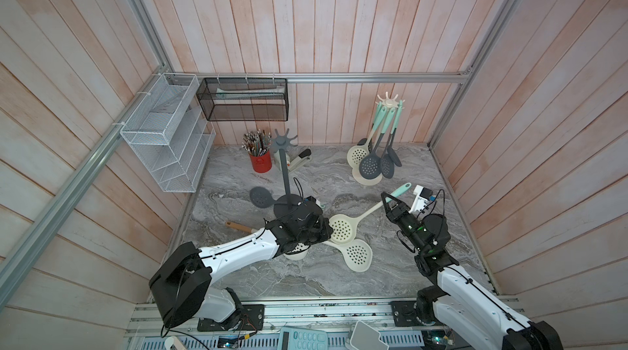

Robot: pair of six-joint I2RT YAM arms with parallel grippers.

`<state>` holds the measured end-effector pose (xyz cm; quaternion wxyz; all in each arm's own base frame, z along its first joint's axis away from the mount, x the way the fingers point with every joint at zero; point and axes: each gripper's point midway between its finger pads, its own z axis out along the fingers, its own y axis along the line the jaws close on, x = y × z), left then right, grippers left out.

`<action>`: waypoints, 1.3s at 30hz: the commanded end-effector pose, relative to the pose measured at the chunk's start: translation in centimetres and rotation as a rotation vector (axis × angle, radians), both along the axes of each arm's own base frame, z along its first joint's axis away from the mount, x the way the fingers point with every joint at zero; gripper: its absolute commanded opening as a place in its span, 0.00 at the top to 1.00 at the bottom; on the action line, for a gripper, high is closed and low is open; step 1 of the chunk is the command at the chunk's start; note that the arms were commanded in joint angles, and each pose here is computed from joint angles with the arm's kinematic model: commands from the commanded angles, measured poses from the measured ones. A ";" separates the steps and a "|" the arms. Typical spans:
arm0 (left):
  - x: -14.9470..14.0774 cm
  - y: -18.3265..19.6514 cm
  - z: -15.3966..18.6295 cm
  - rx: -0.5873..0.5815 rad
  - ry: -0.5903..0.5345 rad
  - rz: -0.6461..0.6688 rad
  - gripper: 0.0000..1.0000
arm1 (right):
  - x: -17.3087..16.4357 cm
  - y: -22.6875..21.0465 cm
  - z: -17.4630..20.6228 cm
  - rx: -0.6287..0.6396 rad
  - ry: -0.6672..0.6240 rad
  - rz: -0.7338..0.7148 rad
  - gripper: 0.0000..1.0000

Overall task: Hang the skimmer on the kitchen utensil rack
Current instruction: Pick up the skimmer from the center of the board.

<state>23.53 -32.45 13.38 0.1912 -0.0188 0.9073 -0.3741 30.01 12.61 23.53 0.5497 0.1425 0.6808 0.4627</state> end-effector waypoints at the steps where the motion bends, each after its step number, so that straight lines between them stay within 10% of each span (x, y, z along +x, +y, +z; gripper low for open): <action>1: -0.1 0.3 0.6 0.002 -0.054 -0.021 0.83 | 0.3 0.0 1.9 -0.064 -0.070 -0.003 1.00; 10: 0.0 1.5 1.4 0.068 -0.194 -0.078 0.27 | -0.4 1.1 4.0 -0.241 -0.162 0.061 1.00; 21: -1.9 0.8 5.8 0.037 -0.449 -0.335 0.22 | -2.1 6.7 4.4 -0.450 -0.296 0.322 1.00; 39: -2.8 -1.9 11.4 -0.103 -0.785 -0.619 0.27 | -3.0 12.5 7.0 -0.434 -0.443 0.585 1.00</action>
